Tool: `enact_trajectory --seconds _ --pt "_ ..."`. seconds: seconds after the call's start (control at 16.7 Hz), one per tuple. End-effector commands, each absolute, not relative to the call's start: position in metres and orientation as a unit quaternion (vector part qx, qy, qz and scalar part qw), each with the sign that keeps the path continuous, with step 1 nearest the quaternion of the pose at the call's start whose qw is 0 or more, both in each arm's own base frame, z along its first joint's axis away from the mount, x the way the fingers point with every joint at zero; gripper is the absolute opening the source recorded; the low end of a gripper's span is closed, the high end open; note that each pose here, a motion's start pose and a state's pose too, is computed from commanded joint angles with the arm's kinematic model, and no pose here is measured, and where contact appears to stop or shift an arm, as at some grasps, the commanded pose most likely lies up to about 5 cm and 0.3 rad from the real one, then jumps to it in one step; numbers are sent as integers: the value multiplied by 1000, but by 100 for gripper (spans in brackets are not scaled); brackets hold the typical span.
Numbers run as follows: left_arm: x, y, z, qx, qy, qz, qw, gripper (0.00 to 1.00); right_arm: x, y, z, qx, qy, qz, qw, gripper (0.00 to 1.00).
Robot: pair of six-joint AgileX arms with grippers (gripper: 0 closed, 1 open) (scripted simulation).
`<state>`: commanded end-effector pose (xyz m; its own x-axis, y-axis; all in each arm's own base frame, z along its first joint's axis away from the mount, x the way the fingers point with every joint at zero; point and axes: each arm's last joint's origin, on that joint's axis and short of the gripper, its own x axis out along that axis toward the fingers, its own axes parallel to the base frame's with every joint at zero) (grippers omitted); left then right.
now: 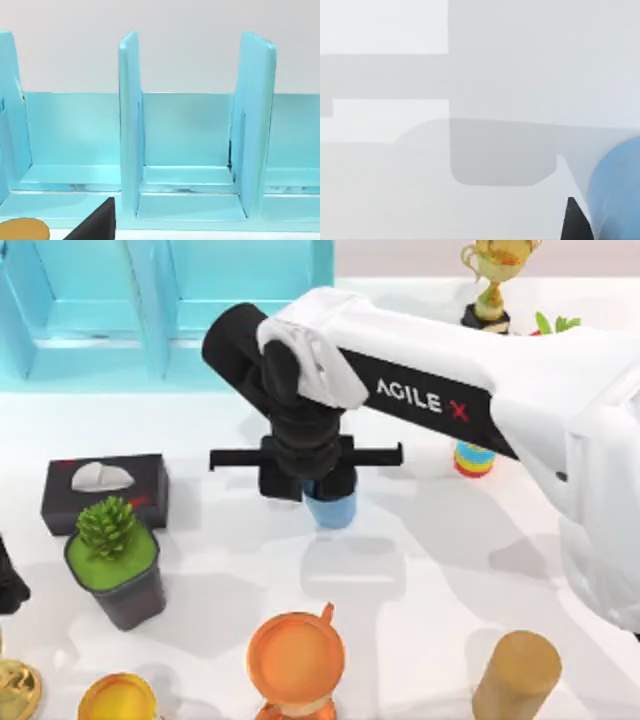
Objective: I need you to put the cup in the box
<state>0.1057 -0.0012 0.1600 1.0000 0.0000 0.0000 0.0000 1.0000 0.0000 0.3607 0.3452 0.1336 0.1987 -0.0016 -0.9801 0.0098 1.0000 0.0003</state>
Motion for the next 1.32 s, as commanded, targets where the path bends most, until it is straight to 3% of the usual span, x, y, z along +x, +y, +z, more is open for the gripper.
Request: enact_trajectory --seconds 0.6,0.78,1.08,1.32 --pt "106 -1 160 0 0 0 1000 100 360 345 135 2 632 -2 775 0" --pt "106 -1 160 0 0 0 1000 100 377 322 168 23 619 22 785 0" --pt "106 -1 160 0 0 0 1000 100 414 184 265 46 577 52 814 0" --pt "106 -1 160 0 0 0 1000 100 389 31 302 20 583 24 812 0"
